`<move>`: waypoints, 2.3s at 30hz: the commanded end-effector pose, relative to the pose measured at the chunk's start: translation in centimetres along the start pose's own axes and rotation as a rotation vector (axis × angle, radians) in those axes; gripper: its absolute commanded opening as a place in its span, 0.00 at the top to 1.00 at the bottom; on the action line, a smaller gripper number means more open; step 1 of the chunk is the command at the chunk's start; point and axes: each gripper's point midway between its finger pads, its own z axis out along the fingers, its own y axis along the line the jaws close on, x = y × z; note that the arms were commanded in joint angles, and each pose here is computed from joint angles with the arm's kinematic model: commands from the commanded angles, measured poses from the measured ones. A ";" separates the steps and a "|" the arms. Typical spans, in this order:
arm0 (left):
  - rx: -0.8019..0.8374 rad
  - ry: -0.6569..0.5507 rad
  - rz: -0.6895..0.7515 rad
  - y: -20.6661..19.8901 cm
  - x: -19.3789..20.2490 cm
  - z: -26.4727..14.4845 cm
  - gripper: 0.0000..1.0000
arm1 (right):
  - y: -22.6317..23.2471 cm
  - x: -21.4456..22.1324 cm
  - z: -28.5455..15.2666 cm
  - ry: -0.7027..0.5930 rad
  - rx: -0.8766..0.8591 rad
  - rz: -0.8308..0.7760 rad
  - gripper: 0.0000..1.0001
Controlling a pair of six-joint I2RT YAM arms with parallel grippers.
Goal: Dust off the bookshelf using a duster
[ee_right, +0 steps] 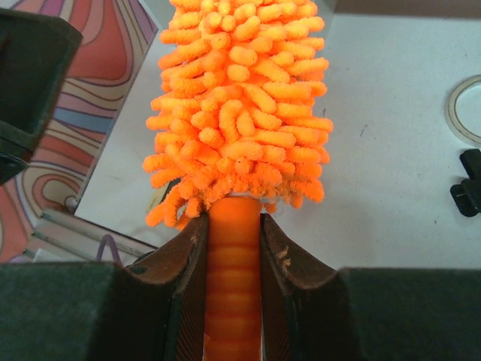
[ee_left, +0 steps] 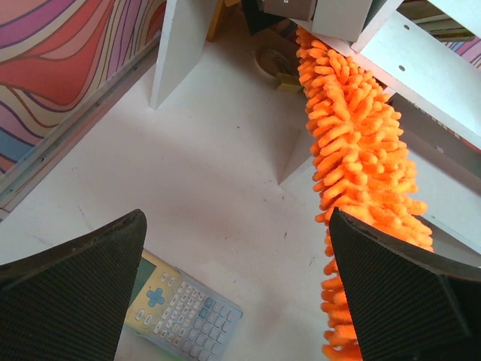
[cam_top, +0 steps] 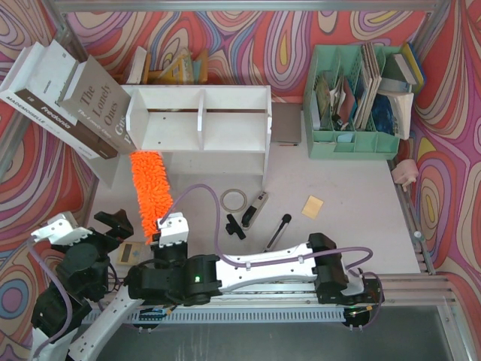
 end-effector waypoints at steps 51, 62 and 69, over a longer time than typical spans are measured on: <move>0.008 -0.010 -0.012 0.3 0.2 0.0 0.02 | -10.2 6.1 3.2 0.115 0.229 -0.268 1.00; -0.010 -0.009 -0.008 0.5 0.2 0.1 0.02 | -9.8 7.0 1.7 0.186 -0.017 -0.364 1.00; -0.016 -0.011 -0.008 0.6 0.1 0.1 0.02 | -11.7 6.2 0.2 0.197 -0.010 -0.439 1.00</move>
